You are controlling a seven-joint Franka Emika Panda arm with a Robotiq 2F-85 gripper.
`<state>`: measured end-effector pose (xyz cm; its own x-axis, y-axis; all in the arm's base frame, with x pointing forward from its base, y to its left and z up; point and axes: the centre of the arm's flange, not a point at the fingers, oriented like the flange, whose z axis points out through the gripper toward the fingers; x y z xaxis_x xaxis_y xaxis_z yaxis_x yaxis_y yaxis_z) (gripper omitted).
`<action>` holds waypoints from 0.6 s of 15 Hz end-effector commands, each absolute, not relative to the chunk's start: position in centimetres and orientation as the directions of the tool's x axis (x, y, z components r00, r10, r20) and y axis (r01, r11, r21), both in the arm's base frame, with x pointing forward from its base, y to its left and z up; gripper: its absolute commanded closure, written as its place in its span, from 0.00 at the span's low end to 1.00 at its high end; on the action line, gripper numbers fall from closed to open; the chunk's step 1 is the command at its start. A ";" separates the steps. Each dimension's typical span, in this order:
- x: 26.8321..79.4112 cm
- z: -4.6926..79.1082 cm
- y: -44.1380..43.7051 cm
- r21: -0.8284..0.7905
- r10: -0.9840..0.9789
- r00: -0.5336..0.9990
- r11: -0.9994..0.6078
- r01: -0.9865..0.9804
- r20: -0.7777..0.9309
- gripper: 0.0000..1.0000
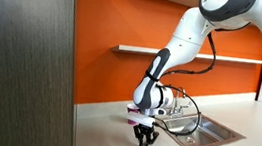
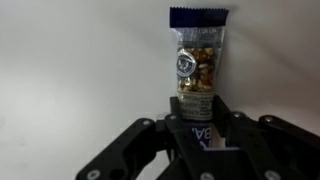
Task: Put the packet in the sink
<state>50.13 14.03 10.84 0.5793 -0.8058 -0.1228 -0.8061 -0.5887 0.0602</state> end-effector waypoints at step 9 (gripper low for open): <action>50.1 13.2 13.6 0.051 -0.820 0.565 -0.570 -0.820 -0.091 0.90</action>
<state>50.44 13.57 11.30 0.5753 -0.8100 -0.1142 -0.8105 -0.5833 0.0543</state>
